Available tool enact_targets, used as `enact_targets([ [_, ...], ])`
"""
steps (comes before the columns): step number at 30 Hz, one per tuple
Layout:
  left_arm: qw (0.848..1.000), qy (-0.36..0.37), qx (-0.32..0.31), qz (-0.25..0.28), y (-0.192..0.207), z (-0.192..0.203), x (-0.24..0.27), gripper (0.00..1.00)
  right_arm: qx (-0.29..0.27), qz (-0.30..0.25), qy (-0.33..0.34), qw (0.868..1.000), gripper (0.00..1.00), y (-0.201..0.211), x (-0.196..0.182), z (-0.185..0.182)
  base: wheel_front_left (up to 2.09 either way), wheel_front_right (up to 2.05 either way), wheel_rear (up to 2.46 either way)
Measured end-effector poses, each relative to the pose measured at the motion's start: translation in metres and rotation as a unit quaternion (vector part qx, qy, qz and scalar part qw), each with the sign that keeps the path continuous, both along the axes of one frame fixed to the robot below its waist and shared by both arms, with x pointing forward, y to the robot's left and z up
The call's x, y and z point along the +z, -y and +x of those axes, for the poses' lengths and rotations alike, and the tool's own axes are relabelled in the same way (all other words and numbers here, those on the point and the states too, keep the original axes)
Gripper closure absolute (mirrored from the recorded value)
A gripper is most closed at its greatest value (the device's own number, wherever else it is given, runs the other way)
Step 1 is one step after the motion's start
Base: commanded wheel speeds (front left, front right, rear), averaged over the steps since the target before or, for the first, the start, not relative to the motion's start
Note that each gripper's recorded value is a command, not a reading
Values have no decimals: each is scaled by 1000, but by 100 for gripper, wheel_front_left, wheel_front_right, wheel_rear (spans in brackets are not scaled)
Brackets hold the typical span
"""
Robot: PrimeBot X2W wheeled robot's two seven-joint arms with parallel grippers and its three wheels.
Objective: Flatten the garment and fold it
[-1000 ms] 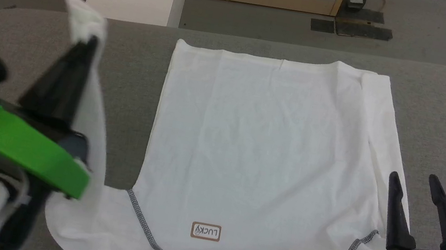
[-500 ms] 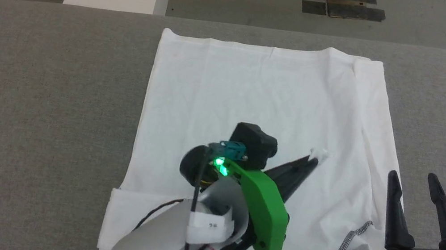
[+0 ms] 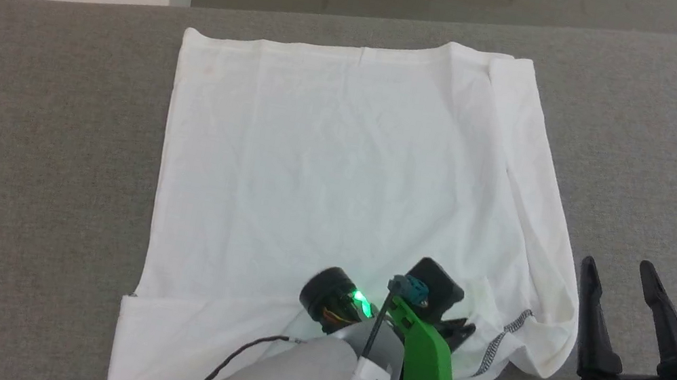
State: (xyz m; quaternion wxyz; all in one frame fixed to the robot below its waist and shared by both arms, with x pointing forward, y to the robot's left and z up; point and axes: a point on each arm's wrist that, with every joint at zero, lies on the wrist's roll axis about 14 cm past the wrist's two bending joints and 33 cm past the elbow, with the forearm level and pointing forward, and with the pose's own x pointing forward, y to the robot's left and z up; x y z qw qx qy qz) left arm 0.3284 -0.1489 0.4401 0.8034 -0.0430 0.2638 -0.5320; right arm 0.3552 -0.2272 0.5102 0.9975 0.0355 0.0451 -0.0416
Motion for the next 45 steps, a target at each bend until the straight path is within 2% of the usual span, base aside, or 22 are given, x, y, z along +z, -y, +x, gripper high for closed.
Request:
enact_targets([
  [2, 1000, -10, -24, 17, 2, -9, -13, 100, -3, 1, -1, 1000, 0, 1, -2, 0, 0, 0, 0],
  [3, 999, -21, -32, 26, 2, -14, -20, 87, -4, 2, -3, 1000, 0, 2, -3, 0, 0, 0, 0],
  [4, 998, -31, -37, 32, 2, -18, -25, 55, -6, 2, -5, 1000, 0, 3, -4, 0, 0, 0, 0],
  [5, 998, -38, -41, 36, 3, -21, -29, 0, -7, 2, -7, 1000, 0, 4, -5, 0, 0, 0, 0],
  [8, 997, -57, -36, 24, 4, -20, -28, 0, -8, 3, -12, 1000, 0, 4, -8, 0, 0, 0, 0],
  [12, 997, -32, 25, -62, 6, 14, 10, 0, -1, 4, -12, 1000, 0, 1, -10, 4, 0, 0, 0],
  [15, 985, 21, 104, -133, -13, 56, 47, 0, 5, 0, -9, 1000, 0, 0, -7, 12, 0, 0, 0],
  [18, 963, 87, 200, -156, -64, 103, 65, 0, 11, -13, -1, 1000, 0, 3, 0, 27, 0, 0, 0],
  [20, 942, 131, 270, -154, -113, 134, 72, 0, 13, -17, -2, 1000, 0, 5, 2, 42, 0, 0, 0],
  [23, 910, 176, 349, -136, -178, 159, 77, 0, 13, -27, -13, 999, 0, 12, 2, 67, 0, 0, 0],
  [27, 878, 205, 419, -103, -240, 168, 72, 0, 12, -35, -32, 999, 0, 22, -2, 103, 0, 0, 0],
  [30, 850, 222, 467, -97, -277, 171, 73, 0, 5, -23, -70, 997, 0, 28, -19, 132, 0, 0, 0],
  [35, 821, 227, 518, -84, -313, 169, 59, 0, -9, -17, -130, 991, 0, 42, -48, 173, 0, 0, 0],
  [39, 799, 232, 550, -74, -337, 170, 49, 0, -9, -19, -189, 982, 0, 45, -79, 199, 0, 0, 0],
  [45, 780, 231, 580, -47, -366, 168, 28, 0, 9, -31, -267, 963, 0, 37, -124, 223, 0, 0, 0],
])
